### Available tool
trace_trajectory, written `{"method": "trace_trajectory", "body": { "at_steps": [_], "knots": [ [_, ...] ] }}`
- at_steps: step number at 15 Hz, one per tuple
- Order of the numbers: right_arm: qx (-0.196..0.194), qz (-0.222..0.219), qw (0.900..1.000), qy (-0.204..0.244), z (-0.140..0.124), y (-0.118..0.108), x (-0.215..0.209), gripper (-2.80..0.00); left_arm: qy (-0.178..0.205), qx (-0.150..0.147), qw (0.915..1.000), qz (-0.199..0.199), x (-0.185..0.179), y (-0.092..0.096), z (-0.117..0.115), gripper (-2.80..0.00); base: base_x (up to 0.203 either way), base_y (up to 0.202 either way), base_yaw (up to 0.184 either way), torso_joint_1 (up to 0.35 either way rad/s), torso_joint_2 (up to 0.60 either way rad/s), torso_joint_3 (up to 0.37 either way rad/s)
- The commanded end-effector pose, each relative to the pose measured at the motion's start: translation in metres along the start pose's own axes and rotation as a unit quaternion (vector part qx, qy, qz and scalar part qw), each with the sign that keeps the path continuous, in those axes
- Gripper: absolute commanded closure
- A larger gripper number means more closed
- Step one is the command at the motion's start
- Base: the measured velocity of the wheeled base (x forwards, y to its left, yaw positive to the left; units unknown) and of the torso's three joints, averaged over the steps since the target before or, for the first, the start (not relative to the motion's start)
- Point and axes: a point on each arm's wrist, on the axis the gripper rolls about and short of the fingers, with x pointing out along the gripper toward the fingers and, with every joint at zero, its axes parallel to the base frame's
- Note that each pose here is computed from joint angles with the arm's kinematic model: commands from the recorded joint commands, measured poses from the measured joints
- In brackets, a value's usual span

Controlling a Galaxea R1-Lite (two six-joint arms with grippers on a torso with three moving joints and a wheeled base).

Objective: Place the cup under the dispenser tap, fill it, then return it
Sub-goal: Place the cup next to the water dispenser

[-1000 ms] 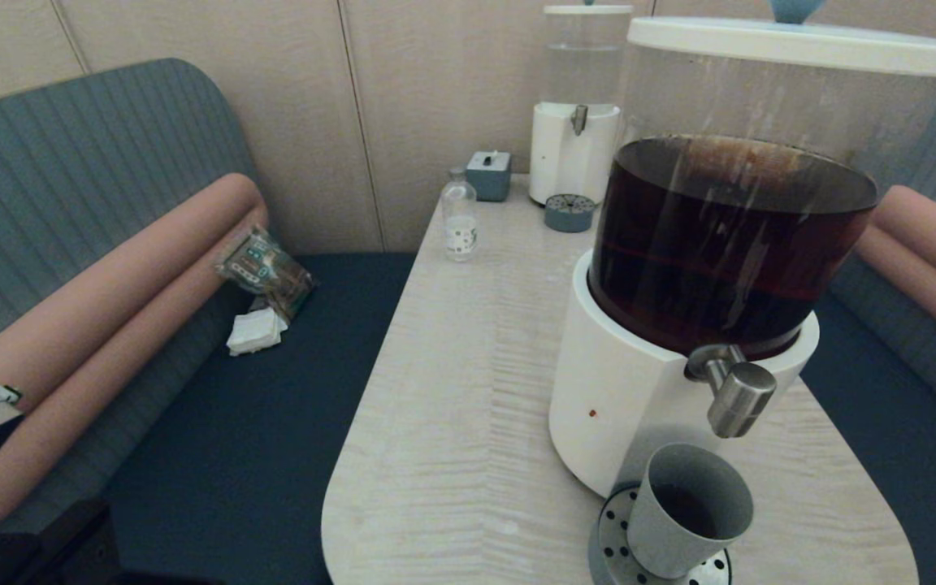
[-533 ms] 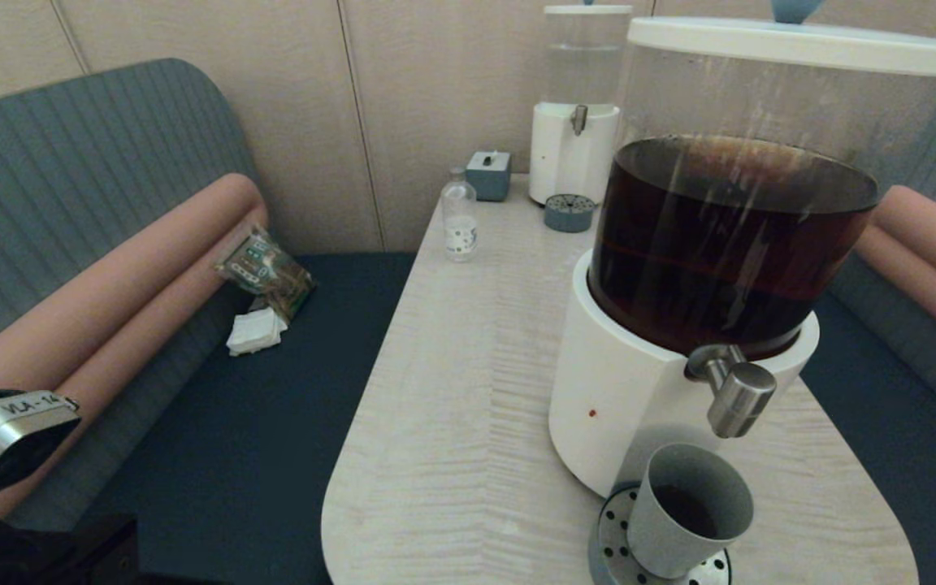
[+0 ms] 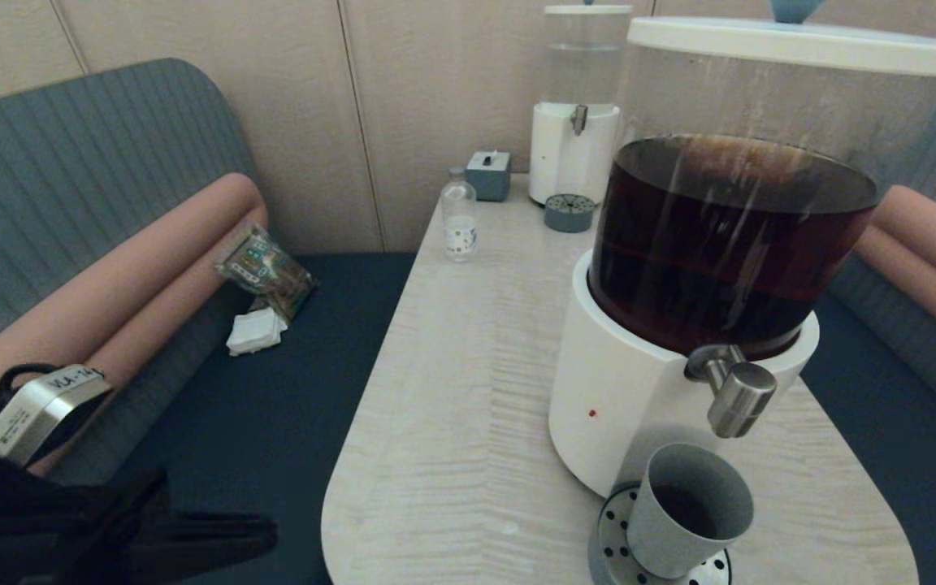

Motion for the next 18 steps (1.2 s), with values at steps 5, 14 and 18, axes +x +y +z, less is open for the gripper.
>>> {"method": "trace_trajectory", "body": {
  "at_steps": [5, 14, 18],
  "knots": [
    [0.000, 0.001, 1.000, 0.003, -0.003, 0.000, 0.000, 0.00, -0.038, 0.152, 0.9871, 0.032, 0.007, 0.025, 0.006, 0.00, 0.000, 0.000, 0.000, 0.000, 0.00, 0.000],
    [0.000, 0.001, 1.000, 0.003, -0.003, 0.000, 0.000, 0.00, 0.006, 0.176, 0.9840, -0.028, 0.035, 0.040, -0.032, 0.00, 0.000, 0.000, 0.000, 0.000, 0.00, 0.000],
    [0.000, 0.001, 1.000, 0.002, -0.003, 0.000, 0.000, 0.00, 0.012, 0.171, 0.9841, -0.045, 0.044, 0.042, -0.034, 0.00, 0.000, 0.000, 0.000, 0.000, 0.00, 0.000]
  ]
}}
